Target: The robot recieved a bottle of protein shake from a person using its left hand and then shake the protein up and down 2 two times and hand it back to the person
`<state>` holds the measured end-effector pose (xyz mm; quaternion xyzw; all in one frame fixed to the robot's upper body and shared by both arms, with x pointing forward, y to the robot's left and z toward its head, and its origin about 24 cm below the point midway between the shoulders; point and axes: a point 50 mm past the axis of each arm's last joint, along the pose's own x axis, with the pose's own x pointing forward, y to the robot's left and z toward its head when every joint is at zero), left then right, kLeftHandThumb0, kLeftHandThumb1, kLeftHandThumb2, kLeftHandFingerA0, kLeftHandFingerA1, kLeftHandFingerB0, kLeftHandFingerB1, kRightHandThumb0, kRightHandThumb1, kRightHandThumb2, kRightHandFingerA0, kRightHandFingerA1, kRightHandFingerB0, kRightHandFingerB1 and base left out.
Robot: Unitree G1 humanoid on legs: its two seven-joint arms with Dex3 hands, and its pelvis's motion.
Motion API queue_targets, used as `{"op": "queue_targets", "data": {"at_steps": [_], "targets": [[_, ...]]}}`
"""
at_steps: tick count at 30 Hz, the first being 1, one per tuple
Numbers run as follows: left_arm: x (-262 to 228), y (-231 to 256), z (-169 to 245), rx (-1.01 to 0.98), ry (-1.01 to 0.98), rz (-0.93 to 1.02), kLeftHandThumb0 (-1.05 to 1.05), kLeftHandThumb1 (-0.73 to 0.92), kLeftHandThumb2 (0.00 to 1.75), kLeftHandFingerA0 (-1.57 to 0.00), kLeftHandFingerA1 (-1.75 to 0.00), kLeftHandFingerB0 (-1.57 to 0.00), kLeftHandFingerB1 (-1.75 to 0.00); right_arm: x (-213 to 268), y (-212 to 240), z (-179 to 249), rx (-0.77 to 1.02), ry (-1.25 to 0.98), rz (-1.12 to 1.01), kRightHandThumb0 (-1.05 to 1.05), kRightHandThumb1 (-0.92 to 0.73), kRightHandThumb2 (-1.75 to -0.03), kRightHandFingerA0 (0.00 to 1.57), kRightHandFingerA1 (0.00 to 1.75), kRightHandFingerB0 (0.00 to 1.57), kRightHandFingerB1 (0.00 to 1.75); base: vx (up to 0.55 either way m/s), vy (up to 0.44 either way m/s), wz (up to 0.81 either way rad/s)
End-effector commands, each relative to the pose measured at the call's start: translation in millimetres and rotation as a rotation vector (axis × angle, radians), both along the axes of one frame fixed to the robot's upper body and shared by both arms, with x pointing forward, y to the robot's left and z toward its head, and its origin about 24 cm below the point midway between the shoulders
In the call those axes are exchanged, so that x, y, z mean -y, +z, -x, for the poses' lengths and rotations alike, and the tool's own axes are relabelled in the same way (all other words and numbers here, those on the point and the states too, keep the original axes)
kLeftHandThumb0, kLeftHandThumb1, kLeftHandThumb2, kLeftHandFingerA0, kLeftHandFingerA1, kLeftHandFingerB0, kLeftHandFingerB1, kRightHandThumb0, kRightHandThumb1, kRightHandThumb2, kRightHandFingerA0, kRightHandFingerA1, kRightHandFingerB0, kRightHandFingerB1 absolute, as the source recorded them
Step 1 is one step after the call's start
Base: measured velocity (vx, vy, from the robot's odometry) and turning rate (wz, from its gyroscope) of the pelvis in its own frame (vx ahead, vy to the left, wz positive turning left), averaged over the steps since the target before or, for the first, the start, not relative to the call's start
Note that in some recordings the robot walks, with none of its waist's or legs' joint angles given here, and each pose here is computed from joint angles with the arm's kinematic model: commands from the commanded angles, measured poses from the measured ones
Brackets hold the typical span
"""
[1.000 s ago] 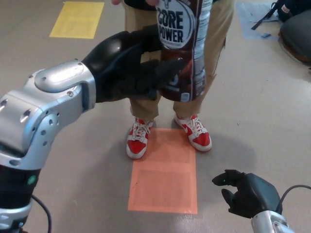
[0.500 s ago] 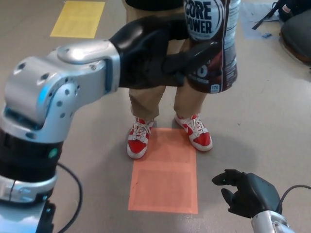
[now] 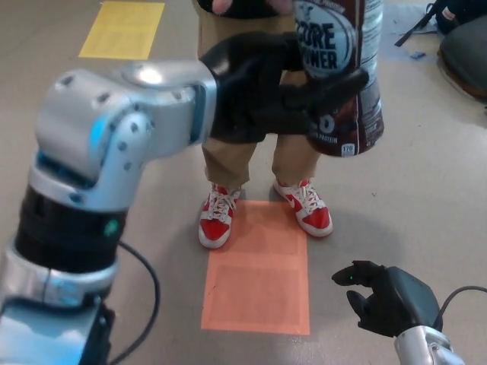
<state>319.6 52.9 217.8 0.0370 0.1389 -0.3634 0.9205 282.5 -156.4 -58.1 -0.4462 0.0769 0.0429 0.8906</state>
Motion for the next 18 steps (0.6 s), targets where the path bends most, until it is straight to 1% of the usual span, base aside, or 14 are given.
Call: {"op": "queue_targets", "data": {"at_steps": [1, 2, 3, 4, 5, 7, 9, 10, 12, 14, 15, 16, 17, 18], "targets": [[-1.8, -8.8, -4.5, 0.218, 0.238, 0.047, -0.17, 0.84, 0.66, -1.11, -0.54, -0.67, -0.41, 5.1, 1.8, -1.3, 0.009, 0.004, 0.019, -0.28, -0.83, -0.65, 0.88, 0.59, 0.78, 0.44, 0.0, 0.0, 0.0], [-2.6, -9.7, -4.7, 0.223, 0.25, 0.05, -0.18, 0.82, 0.66, -1.11, -0.56, -0.73, -0.44, 4.5, 1.6, -1.2, 0.009, 0.005, 0.018, -0.28, -0.84, -0.64, 0.87, 0.62, 0.78, 0.45, 0.0, 0.0, 0.0], [-3.6, -10.8, -5.1, 0.229, 0.264, 0.054, -0.18, 0.82, 0.66, -1.11, -0.56, -0.73, -0.44, 3.9, 1.4, -1.0, 0.008, 0.005, 0.016, -0.28, -0.84, -0.64, 0.87, 0.62, 0.78, 0.45, 0.0, 0.0, 0.0], [-4.6, -14.8, -5.4, 0.227, 0.289, 0.068, -0.13, 0.8, 0.71, -1.08, -0.6, -0.79, -0.55, 4.1, -1.0, 1.8, 0.0, 0.003, 0.009, -0.28, -0.84, -0.65, 0.87, 0.63, 0.78, 0.45, 0.0, 0.0, 0.0], [-4.9, -16.5, -5.5, 0.225, 0.299, 0.074, -0.13, 0.8, 0.71, -1.08, -0.6, -0.79, -0.55, 4.2, -2.0, 3.0, -0.003, 0.002, 0.006, -0.28, -0.84, -0.65, 0.87, 0.63, 0.78, 0.45, 0.0, 0.0, 0.0], [-7.4, -20.5, -6.8, 0.218, 0.317, 0.088, -0.14, 0.82, 0.68, -1.09, -0.64, -0.82, -0.68, 4.6, -3.3, 4.6, -0.007, 0.009, 0.014, -0.27, -0.82, -0.64, 0.83, 0.58, 0.77, 0.45, 0.0, 0.0, 0.0], [-9.6, -21.3, -8.9, 0.224, 0.321, 0.088, -0.15, 0.83, 0.67, -1.11, -0.63, -0.82, -0.72, 4.8, -2.0, 3.3, -0.003, 0.002, 0.006, -0.26, -0.82, -0.64, 0.83, 0.61, 0.78, 0.45, 0.0, 0.0, 0.0], [-11.2, -23.3, -9.0, 0.226, 0.323, 0.083, -0.17, 0.84, 0.66, -1.11, -0.65, -0.83, -0.72, 4.2, -3.1, 4.5, -0.005, 0.001, 0.003, -0.28, -0.81, -0.66, 0.87, 0.66, 0.77, 0.44, 0.0, 0.0, 0.0], [-12.6, -24.3, -9.8, 0.23, 0.328, 0.078, -0.19, 0.84, 0.66, -1.11, -0.67, -0.83, -0.73, 3.8, -2.9, 4.3, -0.003, 0.009, 0.013, -0.28, -0.83, -0.65, 0.89, 0.67, 0.77, 0.44, 0.0, 0.0, 0.0], [-15.9, -26.8, -10.5, 0.23, 0.328, 0.082, -0.19, 0.82, 0.66, -1.11, -0.67, -0.84, -0.76, 1.7, -3.5, 4.7, -0.007, 0.008, 0.004, -0.29, -0.85, -0.65, 0.87, 0.72, 0.77, 0.43, 0.0, 0.0, 0.0], [-16.2, -29.3, -9.4, 0.227, 0.326, 0.085, -0.19, 0.82, 0.66, -1.11, -0.67, -0.84, -0.76, 1.5, -5.6, 7.1, -0.015, 0.002, -0.006, -0.29, -0.85, -0.65, 0.87, 0.72, 0.77, 0.43, 0.0, 0.0, 0.0], [-16.5, -30.5, -9.2, 0.228, 0.327, 0.085, -0.19, 0.82, 0.67, -1.11, -0.69, -0.83, -0.78, 1.9, -5.8, 7.4, -0.013, 0.009, 0.009, -0.29, -0.84, -0.65, 0.85, 0.64, 0.78, 0.44, 0.0, 0.0, 0.0], [-16.6, -30.8, -9.1, 0.229, 0.327, 0.085, -0.19, 0.82, 0.67, -1.11, -0.69, -0.83, -0.78, 2.0, -5.9, 7.4, -0.013, 0.01, 0.014, -0.29, -0.84, -0.65, 0.85, 0.64, 0.78, 0.44, 0.0, 0.0, 0.0], [-16.6, -32.8, -8.6, 0.224, 0.325, 0.088, -0.19, 0.82, 0.67, -1.11, -0.7, -0.82, -0.79, 2.1, -7.0, 8.4, -0.021, 0.009, 0.014, -0.3, -0.83, -0.65, 0.83, 0.59, 0.77, 0.44, 0.0, 0.0, 0.0]]}}
